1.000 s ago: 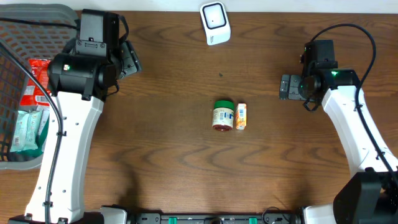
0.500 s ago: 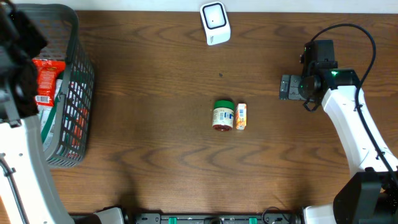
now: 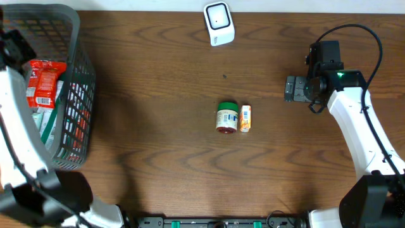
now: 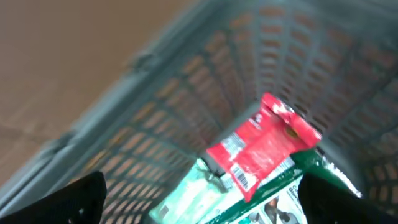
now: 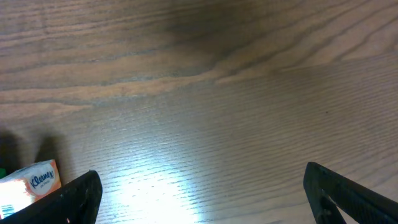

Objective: Scan the item barcode
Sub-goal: 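Reach the left gripper into the basket toward the red snack bag, then grasp the red snack bag with the left gripper and lift it out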

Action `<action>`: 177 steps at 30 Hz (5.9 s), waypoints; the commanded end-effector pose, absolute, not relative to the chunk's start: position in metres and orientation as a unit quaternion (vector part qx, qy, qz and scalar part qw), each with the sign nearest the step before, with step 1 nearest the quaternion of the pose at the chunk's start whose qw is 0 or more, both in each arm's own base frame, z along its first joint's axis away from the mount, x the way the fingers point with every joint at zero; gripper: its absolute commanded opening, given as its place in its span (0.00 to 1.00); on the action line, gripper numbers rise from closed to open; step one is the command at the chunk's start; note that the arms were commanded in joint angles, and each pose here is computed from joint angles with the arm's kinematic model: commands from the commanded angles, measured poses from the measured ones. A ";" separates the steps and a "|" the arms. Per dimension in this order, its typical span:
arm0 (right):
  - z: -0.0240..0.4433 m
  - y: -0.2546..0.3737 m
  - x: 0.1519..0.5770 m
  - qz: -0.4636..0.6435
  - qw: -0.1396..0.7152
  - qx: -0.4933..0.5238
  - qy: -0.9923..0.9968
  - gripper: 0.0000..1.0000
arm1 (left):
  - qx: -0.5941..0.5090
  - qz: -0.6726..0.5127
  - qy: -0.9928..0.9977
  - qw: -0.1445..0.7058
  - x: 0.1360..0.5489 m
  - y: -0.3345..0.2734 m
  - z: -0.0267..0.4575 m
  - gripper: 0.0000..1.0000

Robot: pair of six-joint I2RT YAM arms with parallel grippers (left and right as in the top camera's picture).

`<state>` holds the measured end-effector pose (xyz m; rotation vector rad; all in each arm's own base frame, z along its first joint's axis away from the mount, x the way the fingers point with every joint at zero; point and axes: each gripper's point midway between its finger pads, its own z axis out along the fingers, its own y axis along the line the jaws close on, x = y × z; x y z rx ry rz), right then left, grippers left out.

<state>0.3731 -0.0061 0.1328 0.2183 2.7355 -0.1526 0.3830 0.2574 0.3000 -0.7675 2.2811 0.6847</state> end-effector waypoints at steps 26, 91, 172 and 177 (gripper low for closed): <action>0.140 -0.010 0.375 -0.062 0.205 0.076 0.974 0.99 | -0.150 0.055 0.976 0.146 0.433 0.261 0.065 0.70; 0.140 -0.010 0.375 -0.062 0.205 0.076 0.974 0.99 | -0.136 0.033 0.983 0.121 0.434 0.255 0.016 0.86; 0.140 -0.010 0.375 -0.062 0.205 0.076 0.974 0.99 | -0.159 -0.105 0.969 0.159 0.419 0.207 0.098 0.98; 0.140 -0.010 0.375 -0.062 0.205 0.076 0.974 0.99 | -0.159 -0.111 0.970 0.146 0.421 0.205 0.081 0.98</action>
